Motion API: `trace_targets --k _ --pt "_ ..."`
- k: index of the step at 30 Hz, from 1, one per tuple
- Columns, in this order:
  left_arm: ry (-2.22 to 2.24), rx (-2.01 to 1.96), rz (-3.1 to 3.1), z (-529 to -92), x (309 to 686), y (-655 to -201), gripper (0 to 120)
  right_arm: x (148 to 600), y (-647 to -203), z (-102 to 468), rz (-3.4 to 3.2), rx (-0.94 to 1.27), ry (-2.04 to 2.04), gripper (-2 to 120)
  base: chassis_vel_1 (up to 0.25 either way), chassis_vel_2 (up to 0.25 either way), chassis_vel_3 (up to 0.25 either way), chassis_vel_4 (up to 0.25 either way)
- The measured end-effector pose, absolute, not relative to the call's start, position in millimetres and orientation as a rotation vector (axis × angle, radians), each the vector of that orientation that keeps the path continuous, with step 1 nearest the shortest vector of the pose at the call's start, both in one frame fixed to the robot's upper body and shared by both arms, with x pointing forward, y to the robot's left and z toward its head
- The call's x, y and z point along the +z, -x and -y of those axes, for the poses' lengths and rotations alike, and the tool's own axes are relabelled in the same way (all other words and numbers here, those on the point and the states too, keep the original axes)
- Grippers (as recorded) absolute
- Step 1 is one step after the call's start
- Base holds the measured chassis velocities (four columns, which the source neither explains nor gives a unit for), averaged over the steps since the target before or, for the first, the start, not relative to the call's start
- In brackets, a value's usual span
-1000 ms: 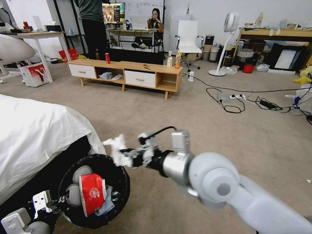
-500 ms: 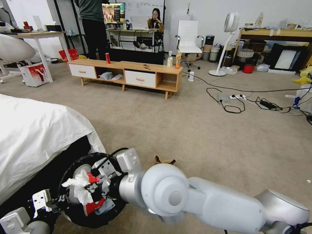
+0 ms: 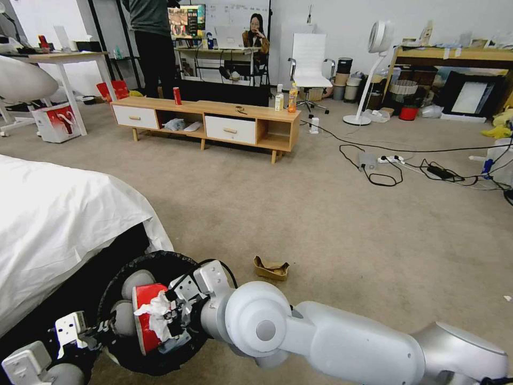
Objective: Pick up the trash bin and place the garbage on the floor into it.
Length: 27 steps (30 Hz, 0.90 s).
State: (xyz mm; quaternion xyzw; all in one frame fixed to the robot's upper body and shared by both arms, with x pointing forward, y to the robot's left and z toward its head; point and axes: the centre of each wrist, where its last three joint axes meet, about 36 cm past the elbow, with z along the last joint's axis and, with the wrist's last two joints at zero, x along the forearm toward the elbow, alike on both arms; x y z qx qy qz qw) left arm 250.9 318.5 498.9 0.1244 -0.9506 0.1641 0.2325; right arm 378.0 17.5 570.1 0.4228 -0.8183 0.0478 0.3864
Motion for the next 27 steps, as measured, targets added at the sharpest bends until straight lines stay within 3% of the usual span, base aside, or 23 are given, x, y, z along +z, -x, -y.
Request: trace_targets --k 10,15,27 --pt "-0.339 0.450 2.601 -317 496 -250 3 540 -390 -20 2.089 0.139 -0.986 0 0.000 0.000 0.000 0.000" --pt "-0.338 0.449 2.594 -317 494 -250 3 524 -398 -18 2.097 0.149 -0.936 18 0.000 0.000 0.000 0.000" --pt "-0.327 0.453 2.592 -317 492 -252 3 534 -398 -18 2.124 0.137 -0.957 57 0.000 0.000 0.000 0.000"
